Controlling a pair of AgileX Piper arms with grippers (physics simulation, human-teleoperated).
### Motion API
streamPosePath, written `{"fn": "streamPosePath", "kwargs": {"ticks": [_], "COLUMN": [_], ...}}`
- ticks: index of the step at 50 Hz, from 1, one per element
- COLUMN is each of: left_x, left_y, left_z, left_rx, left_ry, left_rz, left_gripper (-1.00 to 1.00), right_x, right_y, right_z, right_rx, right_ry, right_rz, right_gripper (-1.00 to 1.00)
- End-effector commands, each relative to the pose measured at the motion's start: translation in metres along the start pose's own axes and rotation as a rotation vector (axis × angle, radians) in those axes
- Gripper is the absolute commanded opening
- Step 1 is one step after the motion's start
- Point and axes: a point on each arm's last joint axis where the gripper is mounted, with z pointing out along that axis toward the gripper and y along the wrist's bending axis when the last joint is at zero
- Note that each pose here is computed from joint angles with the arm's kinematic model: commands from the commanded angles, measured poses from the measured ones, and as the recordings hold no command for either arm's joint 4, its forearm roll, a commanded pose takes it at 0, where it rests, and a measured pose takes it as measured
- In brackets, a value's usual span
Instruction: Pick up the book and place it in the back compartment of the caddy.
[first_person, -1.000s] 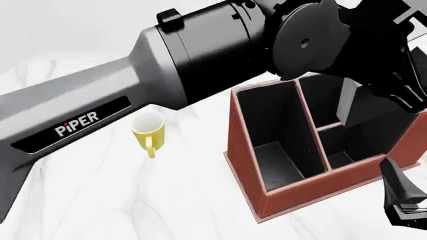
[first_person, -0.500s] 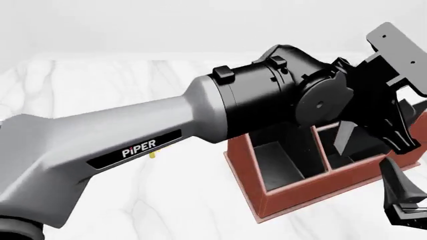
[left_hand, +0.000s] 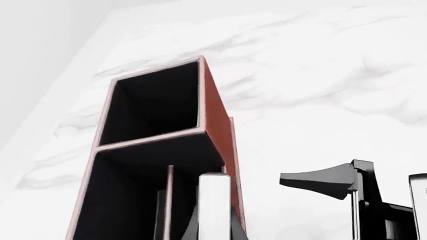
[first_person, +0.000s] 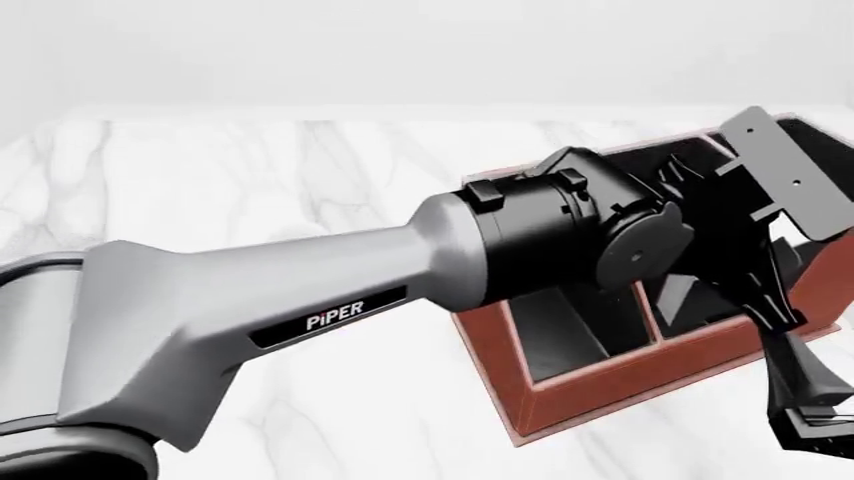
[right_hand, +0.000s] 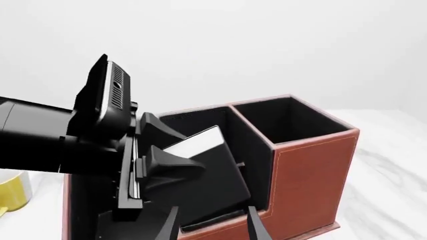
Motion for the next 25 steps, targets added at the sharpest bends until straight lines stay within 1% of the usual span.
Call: {"fn": "streamPosePath", "kwargs": {"ticks": [1,8,9,11,12,14,25], "left_x": [0.003,0.006,0.007,0.008,0.011,0.012,0.019], "left_y": [0.003,0.000,0.002,0.001,0.001,-0.001,0.004], "left_z": [0.006,0.009,0.010,0.012,0.013,0.014,0.022], "left_rx": [-0.015,-0.011,-0.016,-0.014,-0.017,-0.012,-0.025], "left_ry": [-0.014,-0.017,-0.019,-0.016,-0.016,-0.015,-0.015], "left_rz": [0.038,0.040,0.036,0.032,0.040,0.030,0.028], "left_gripper": [-1.00,-1.00,-1.00,-1.00,-1.00,-1.00,-1.00], "right_x": [0.000,0.000,0.000,0.000,0.000,0.000,0.000], "right_y": [0.000,0.000,0.000,0.000,0.000,0.000,0.000], "right_z": [0.000,-0.001,-0.001,-0.001,-0.001,-0.001,-0.001], "right_rx": [0.000,0.000,0.000,0.000,0.000,0.001,0.003], "right_ry": [0.000,-0.001,0.000,0.000,0.000,0.000,0.000], "right_rz": [0.003,0.005,0.006,0.006,0.006,0.008,0.012], "right_gripper": [1.00,1.00,1.00,1.00,1.00,1.00,1.00]}}
